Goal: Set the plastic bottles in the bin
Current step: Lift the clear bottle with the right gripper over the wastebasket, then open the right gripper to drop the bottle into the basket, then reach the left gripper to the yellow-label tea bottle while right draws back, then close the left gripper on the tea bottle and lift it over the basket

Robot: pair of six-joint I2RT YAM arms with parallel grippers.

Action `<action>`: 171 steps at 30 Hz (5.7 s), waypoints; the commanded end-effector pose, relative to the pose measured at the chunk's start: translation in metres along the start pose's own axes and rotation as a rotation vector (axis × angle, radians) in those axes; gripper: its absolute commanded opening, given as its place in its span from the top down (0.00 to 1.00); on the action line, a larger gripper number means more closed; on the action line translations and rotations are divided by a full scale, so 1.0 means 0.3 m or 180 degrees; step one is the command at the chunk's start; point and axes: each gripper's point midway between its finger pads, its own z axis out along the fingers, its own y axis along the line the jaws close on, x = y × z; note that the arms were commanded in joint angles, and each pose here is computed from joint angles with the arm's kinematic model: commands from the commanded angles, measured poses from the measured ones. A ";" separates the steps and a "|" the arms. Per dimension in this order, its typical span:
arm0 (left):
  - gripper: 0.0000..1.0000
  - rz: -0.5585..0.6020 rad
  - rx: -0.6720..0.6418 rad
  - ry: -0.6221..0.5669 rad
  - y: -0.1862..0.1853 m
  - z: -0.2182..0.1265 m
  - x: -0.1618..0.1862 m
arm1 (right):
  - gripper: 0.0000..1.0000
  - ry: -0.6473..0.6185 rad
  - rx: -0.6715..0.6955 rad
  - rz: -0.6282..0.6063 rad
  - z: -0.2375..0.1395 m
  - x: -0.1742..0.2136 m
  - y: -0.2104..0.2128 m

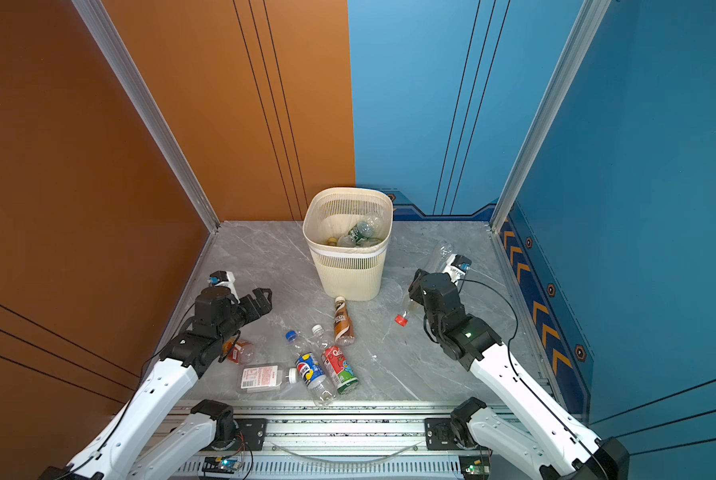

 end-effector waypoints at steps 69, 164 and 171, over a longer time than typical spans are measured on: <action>0.01 -0.0461 -0.0713 0.0429 0.145 -0.091 0.059 | 0.00 0.0119 -0.0115 -0.0144 0.025 0.172 -0.068; 0.44 0.0880 0.1617 -0.0592 -0.912 0.002 -0.530 | 0.00 0.0322 -0.0022 0.0165 0.054 0.136 -0.213; 0.44 0.0971 0.1717 -0.0399 -0.987 0.073 -0.477 | 0.00 0.0299 0.0005 0.0157 0.051 0.131 -0.220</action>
